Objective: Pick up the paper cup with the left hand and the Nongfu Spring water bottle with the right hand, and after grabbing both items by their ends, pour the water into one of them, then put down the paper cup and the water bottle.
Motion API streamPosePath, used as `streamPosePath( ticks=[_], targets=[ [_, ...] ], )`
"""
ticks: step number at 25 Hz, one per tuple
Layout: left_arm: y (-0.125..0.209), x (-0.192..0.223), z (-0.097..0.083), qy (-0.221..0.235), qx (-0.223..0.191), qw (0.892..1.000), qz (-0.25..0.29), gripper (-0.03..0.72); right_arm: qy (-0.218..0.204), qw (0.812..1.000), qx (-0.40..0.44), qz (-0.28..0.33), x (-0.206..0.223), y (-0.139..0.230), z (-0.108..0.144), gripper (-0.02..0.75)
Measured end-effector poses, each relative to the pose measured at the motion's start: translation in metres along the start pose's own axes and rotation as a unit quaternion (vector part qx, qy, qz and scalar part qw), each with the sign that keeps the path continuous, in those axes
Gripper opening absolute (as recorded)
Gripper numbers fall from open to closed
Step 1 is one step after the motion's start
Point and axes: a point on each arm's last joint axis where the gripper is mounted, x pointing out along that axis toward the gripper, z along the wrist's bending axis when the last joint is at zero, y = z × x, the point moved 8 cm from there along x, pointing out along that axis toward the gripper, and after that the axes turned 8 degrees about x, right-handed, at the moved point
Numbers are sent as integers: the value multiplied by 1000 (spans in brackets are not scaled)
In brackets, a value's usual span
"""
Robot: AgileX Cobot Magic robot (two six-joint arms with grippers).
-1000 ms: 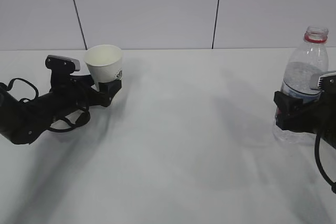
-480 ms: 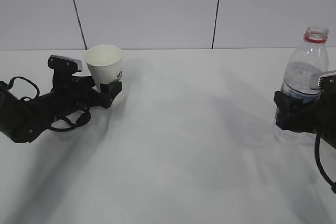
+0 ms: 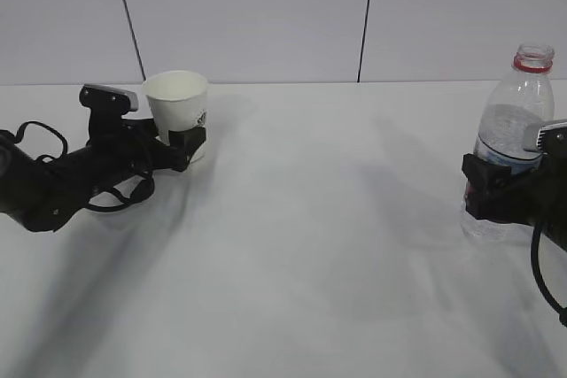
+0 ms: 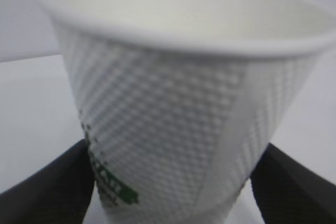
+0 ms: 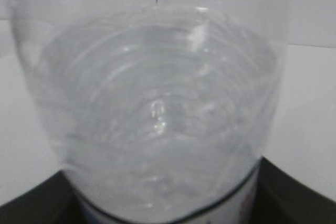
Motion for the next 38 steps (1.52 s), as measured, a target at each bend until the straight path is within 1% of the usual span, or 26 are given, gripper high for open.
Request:
streamPosePath(
  ticks=[4, 10, 15, 26, 29, 35, 38],
  targets=[
    [1, 3, 1, -1, 1, 1000, 2, 685, 0, 1000, 0, 0, 0, 0, 0, 474],
    [23, 7, 0, 2, -6, 1000, 13, 685, 0, 1000, 0, 0, 0, 0, 0, 474],
    [17, 8, 1, 3, -6, 1000, -4, 685, 0, 1000, 0, 0, 0, 0, 0, 474],
    [14, 9, 3, -5, -11, 1000, -12, 681, 0, 1000, 0, 0, 0, 0, 0, 474],
    [12, 8, 4, -6, -12, 1000, -18, 670, 0, 1000, 0, 0, 0, 0, 0, 474],
    [12, 8, 4, -6, -12, 1000, -18, 605, 0, 1000, 0, 0, 0, 0, 0, 474],
    [12, 8, 4, -6, -12, 1000, -18, 596, 0, 1000, 0, 0, 0, 0, 0, 474]
  ],
)
